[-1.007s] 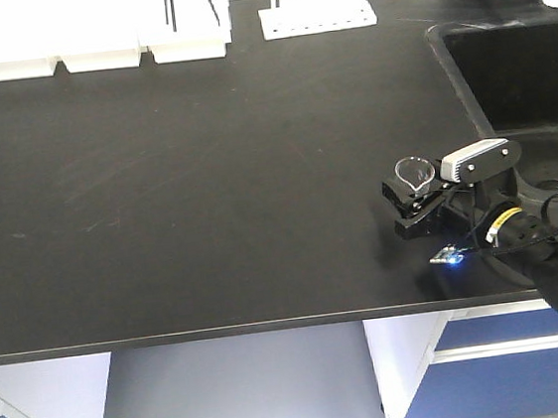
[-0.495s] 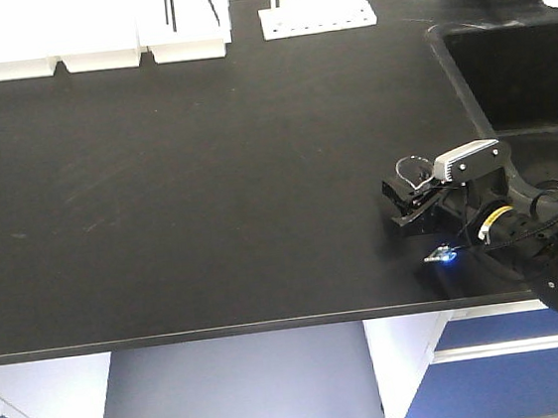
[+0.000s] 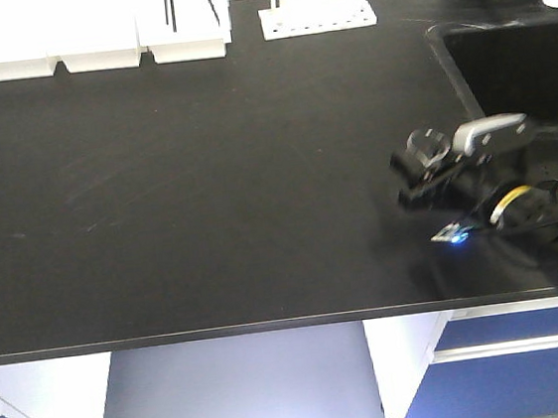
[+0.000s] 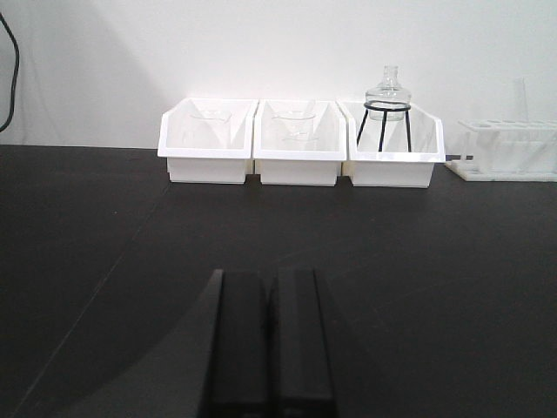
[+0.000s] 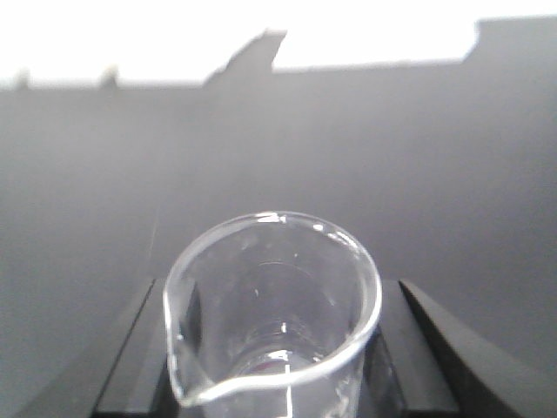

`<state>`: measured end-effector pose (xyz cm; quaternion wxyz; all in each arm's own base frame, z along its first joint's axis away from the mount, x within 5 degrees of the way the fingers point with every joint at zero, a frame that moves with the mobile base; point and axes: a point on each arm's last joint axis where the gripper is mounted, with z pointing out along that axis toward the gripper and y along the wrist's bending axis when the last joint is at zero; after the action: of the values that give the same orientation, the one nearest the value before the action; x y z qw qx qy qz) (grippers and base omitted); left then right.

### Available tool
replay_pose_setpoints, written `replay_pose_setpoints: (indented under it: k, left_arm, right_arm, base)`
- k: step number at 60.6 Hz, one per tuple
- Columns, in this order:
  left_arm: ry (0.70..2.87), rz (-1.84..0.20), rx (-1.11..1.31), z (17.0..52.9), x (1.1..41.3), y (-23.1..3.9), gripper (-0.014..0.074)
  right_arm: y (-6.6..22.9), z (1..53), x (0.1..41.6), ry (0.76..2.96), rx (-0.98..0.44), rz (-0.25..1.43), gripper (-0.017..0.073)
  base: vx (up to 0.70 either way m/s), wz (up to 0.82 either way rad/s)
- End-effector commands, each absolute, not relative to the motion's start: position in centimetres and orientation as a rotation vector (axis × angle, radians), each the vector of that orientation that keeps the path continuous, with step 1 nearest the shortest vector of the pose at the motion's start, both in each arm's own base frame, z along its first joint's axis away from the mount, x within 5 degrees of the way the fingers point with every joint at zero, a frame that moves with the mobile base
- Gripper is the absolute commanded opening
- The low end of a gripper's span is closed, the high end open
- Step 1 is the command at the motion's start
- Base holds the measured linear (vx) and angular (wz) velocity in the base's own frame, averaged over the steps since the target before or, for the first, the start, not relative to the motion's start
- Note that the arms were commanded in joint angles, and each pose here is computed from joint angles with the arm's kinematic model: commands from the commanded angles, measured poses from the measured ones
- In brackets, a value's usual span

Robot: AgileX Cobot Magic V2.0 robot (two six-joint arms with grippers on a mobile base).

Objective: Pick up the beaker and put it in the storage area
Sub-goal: 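Lift the beaker with the right gripper and raise it off the bench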

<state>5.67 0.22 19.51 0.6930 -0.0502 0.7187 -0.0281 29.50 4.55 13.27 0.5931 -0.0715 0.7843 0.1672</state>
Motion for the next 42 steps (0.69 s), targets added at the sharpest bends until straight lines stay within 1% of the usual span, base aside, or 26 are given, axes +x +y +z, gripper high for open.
replay_pose_setpoints:
  k: [1,13,22,31,42]
  left_arm:
    - [1.527,-0.089,-0.101,19.6,5.6,0.1,-0.0008]
    - [1.527,-0.089,-0.101,19.6,5.6,0.1,-0.0008]
    - [1.527,-0.089,-0.101,19.6,5.6,0.1,-0.0008]
    - [1.527,-0.089,-0.101,19.6,5.6,0.1,-0.0008]
    - [1.527,-0.089,-0.101,19.6,5.6,0.1,-0.0008]
  right_arm:
    - [3.9,18.3,29.1,1.73,-0.11,0.349,-0.0003]
    - [2.9,24.3,25.7,1.769,-0.09,0.225,-0.0003]
    - [2.0,28.1,21.6,1.779,-0.064,0.137,-0.0003]
    - [1.2,30.3,17.9,1.774,-0.054,0.064,-0.0003]
    - [0.7,31.6,15.2,1.741,-0.066,-0.001,-0.0003]
  base:
    - [0.0,0.0]
    - [0.0,0.0]
    - [0.0,0.0]
    - [0.0,0.0]
    - [0.0,0.0]
